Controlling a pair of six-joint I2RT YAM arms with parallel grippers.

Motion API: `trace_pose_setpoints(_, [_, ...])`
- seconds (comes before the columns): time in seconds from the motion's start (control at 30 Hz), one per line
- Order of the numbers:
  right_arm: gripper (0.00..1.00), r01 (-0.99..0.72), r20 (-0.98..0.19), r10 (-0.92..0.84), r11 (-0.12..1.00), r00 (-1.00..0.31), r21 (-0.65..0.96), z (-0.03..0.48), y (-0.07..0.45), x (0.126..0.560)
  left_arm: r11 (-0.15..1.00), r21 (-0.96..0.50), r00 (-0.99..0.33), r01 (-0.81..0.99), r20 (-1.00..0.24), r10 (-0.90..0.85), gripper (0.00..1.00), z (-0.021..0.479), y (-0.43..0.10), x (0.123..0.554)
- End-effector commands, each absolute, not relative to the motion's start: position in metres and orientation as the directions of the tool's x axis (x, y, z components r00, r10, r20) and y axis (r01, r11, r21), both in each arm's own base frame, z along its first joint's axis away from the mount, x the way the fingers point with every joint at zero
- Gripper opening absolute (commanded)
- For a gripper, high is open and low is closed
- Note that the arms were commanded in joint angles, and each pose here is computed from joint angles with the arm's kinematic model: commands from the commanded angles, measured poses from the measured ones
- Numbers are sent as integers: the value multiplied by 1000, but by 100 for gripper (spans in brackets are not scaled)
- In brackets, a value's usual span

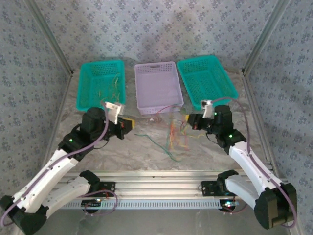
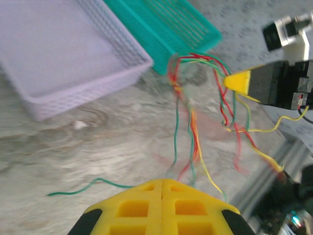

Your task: Untangle the cables

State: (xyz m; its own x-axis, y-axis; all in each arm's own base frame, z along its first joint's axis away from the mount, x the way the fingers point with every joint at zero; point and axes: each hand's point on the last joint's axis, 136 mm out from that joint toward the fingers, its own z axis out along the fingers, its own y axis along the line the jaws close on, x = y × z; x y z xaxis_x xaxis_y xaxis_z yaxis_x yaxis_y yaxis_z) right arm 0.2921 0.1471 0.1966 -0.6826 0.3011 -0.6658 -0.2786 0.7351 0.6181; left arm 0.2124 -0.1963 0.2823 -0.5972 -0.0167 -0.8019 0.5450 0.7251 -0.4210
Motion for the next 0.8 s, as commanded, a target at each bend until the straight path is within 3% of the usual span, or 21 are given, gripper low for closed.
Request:
trace_pose_setpoints(0.0, [0,-14,-621,418,822,-663,569,165,95,300,789,-350,-542,505,-840,-25,0,303,-169,212])
trace_pose_setpoints(0.13, [0,0,-616,438,815,-654,579,165,89,301,808,-332,-533,486,-846,-28,0,307,-162,215])
trace_pose_setpoints(0.4, [0,-342,-671,329,665,-664,664,209,149,287,710,-453,-602,539,-797,-52,3,296,-192,214])
trace_pose_setpoints(0.53, [0,-517,-698,284,504,-657,692,240,182,268,643,-536,-644,547,-761,-86,64,286,-209,215])
trace_pose_setpoints(0.57, [0,-550,-705,270,469,-656,691,247,188,264,630,-552,-651,547,-753,-94,72,284,-212,215])
trace_pose_setpoints(0.67, [0,-618,-728,231,402,-645,675,260,201,251,596,-594,-673,540,-730,-117,83,278,-219,216])
trace_pose_setpoints(0.77, [0,-646,-727,222,344,-650,682,269,210,243,531,-646,-698,548,-703,-136,88,273,-232,215])
